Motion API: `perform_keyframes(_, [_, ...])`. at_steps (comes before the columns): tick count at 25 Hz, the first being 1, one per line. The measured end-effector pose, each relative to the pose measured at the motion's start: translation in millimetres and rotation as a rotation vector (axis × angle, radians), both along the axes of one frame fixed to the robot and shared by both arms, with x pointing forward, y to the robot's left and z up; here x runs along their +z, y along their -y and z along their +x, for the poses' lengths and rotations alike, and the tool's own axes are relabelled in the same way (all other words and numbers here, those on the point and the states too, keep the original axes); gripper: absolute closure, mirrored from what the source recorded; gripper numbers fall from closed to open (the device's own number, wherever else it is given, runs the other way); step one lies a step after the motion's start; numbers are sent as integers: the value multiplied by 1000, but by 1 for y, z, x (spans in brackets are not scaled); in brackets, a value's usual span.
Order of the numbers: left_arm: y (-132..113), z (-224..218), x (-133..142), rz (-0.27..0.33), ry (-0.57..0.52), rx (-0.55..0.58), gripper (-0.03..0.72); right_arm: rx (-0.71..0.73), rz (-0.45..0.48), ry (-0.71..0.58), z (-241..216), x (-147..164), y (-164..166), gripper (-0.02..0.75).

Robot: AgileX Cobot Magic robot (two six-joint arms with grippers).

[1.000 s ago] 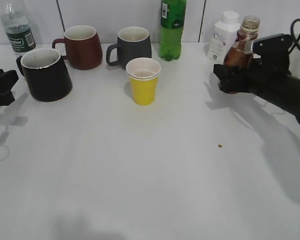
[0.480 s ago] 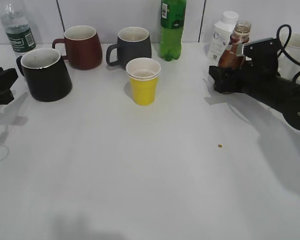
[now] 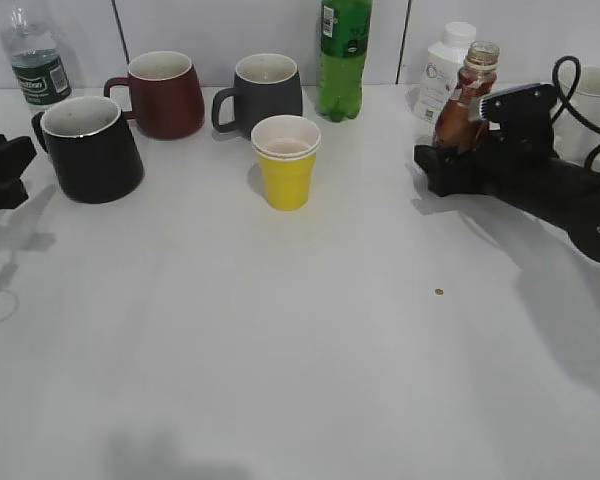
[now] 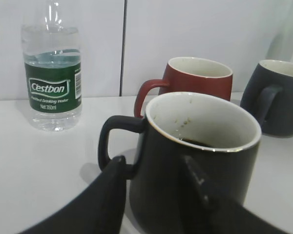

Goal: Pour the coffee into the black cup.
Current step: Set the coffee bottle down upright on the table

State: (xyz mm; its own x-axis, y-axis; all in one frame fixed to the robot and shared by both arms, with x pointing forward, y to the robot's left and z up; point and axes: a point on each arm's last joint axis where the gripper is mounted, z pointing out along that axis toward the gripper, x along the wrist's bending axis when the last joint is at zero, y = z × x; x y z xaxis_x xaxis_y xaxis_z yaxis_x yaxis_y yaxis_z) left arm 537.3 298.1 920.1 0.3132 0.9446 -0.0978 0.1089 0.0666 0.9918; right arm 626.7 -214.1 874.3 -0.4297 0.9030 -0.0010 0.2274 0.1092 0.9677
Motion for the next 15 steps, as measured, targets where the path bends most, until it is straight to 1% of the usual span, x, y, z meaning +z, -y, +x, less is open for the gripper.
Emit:
perform_keyframes(4, [0, 0, 0, 0, 0, 0, 407, -8, -19, -25, -1, 3, 1, 92])
perform_keyframes(6, [0, 0, 0, 0, 0, -1, 386, -12, -30, -42, -1, 4, 2, 90])
perform_keyframes(10, [0, 0, 0, 2, -2, -4, 301, -19, -40, -57, -2, 8, 3, 87])
perform_keyframes(15, [3, -2, -5, 26, -46, -35, 195, -34, -63, -85, -4, 18, 5, 87])
